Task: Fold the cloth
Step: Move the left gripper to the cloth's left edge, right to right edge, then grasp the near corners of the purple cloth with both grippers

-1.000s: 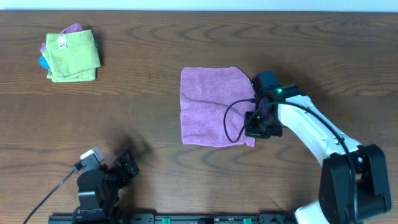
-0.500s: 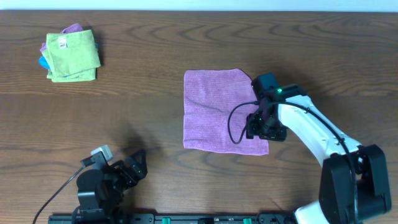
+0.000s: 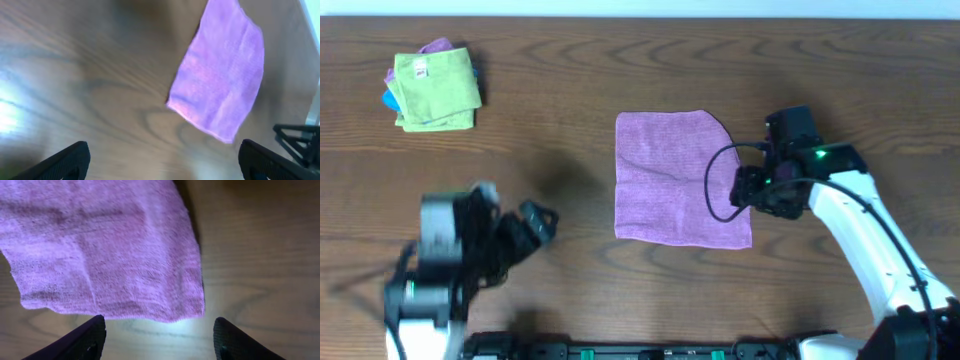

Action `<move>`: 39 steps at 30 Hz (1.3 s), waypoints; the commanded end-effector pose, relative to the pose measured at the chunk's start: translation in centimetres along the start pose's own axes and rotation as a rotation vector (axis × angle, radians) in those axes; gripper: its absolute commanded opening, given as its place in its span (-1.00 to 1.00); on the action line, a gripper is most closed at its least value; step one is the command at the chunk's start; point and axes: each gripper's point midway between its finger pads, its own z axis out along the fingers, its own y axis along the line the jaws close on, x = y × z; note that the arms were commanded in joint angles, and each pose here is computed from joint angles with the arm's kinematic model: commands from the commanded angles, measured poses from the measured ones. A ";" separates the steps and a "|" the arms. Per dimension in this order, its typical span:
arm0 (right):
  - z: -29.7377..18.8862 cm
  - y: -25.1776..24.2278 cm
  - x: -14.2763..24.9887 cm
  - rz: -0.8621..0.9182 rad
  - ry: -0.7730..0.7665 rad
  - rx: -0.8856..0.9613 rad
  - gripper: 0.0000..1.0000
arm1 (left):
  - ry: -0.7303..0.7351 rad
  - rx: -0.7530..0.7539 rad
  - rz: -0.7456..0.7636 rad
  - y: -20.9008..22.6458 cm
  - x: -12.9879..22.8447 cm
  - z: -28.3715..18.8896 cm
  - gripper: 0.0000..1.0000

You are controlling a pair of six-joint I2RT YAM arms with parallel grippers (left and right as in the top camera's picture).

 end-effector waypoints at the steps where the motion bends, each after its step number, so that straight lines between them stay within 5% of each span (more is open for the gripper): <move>1: -0.3 -0.2 0.0 0.013 0.016 -0.051 0.38 | 0.092 0.008 0.040 -3.2 -0.9 0.6 0.92; 9: -0.7 -1.0 -0.3 0.018 0.030 -0.108 0.37 | 0.276 -0.035 -0.260 -4.7 -1.4 6.0 0.91; 16: -0.2 -1.9 -0.2 0.030 0.032 -0.103 0.36 | 0.347 -0.068 -0.342 -4.6 -1.7 10.7 0.91; 24: 2.0 -2.9 1.1 0.077 0.062 -0.117 0.36 | 0.454 -0.079 -0.364 -5.5 0.1 15.8 0.91; 39: 5.3 -2.9 4.3 0.153 0.133 -0.188 0.34 | 0.434 -0.144 -0.274 -5.4 2.0 17.1 0.91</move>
